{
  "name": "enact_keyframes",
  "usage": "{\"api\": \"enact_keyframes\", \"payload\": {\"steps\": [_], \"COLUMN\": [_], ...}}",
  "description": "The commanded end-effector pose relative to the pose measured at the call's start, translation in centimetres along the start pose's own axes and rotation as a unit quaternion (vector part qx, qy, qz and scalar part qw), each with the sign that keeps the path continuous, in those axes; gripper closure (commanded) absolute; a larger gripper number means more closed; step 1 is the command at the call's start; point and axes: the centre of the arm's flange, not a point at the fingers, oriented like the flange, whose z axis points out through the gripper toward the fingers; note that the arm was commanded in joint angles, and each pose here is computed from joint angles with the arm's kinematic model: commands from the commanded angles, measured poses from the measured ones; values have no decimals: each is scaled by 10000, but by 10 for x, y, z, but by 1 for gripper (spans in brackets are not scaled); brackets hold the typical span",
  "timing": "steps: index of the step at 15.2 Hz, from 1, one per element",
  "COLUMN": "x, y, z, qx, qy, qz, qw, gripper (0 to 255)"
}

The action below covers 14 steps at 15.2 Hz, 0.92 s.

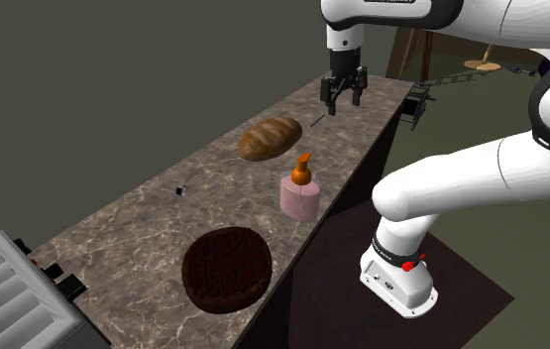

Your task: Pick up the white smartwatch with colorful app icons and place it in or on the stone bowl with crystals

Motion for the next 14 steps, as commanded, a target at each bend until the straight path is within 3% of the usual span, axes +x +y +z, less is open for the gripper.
{"api": "enact_keyframes", "payload": {"steps": [1, 14], "x": [0, 90], "y": [0, -128], "z": [0, 55], "qx": [0, 69], "qy": [0, 223], "qz": [0, -582], "qw": [10000, 9980], "gripper": [0, 0]}}
